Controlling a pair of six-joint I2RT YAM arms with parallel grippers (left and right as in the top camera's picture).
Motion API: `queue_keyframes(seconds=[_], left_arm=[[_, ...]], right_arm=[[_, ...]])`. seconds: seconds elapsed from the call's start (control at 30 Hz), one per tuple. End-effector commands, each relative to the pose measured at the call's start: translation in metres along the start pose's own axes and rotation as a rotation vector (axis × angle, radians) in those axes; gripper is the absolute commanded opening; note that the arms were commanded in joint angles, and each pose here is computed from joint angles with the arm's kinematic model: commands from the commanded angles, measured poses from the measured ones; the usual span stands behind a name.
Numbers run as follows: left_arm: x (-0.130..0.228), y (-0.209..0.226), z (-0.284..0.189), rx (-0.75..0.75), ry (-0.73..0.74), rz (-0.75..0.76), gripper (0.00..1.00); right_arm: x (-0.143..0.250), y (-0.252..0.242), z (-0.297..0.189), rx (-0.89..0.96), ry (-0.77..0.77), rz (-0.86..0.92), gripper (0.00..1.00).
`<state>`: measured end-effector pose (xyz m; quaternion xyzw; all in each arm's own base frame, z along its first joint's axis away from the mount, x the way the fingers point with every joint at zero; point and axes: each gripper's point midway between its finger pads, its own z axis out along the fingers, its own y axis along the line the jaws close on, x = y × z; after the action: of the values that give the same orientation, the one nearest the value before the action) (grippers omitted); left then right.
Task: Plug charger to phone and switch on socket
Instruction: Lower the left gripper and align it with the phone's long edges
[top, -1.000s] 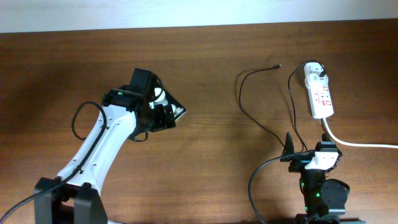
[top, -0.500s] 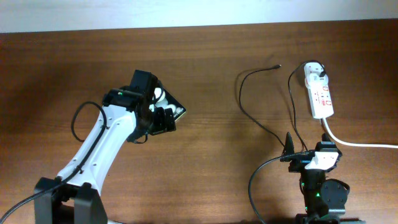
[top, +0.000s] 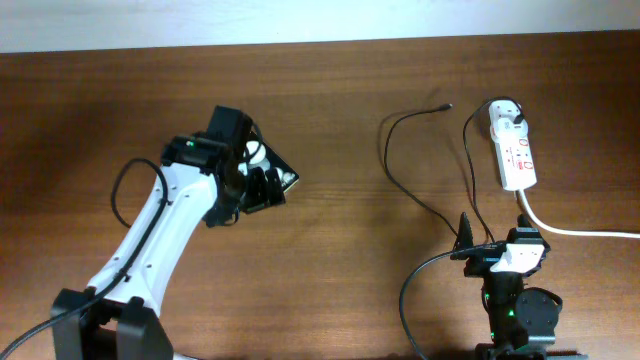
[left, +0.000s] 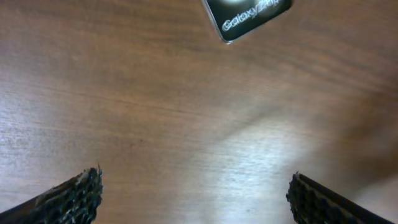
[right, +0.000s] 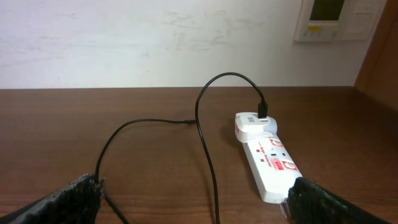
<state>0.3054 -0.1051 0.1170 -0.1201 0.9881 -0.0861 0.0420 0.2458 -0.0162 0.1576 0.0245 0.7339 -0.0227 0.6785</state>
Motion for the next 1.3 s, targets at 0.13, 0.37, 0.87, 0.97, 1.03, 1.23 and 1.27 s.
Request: queue_keyframes(seconds=[0.13, 0.37, 0.87, 0.97, 1.03, 1.23, 1.27], left_arm=[[-0.034, -0.028, -0.057, 0.069, -0.129, -0.003, 0.99], [-0.057, -0.036, -0.089, 0.083, -0.241, 0.005, 0.99], [-0.058, -0.027, -0.064, 0.009, -0.179, -0.007, 0.99], [-0.059, -0.026, -0.052, -0.005, -0.147, -0.010, 0.99], [-0.059, -0.027, -0.047, -0.005, -0.133, -0.011, 0.99], [-0.060, -0.029, -0.044, 0.006, -0.132, -0.077, 0.99], [-0.062, -0.030, -0.045, 0.011, -0.138, -0.086, 0.99]], right_arm=[[0.002, 0.000, 0.000, 0.002, 0.002, 0.003, 0.99], [0.002, 0.000, 0.000, 0.002, 0.002, 0.003, 0.99], [0.002, 0.000, 0.000, 0.002, 0.002, 0.003, 0.99], [0.002, 0.000, 0.000, 0.002, 0.002, 0.003, 0.99], [0.002, 0.000, 0.000, 0.002, 0.002, 0.003, 0.99], [0.002, 0.000, 0.000, 0.002, 0.002, 0.003, 0.99], [0.002, 0.000, 0.000, 0.002, 0.002, 0.003, 0.99]])
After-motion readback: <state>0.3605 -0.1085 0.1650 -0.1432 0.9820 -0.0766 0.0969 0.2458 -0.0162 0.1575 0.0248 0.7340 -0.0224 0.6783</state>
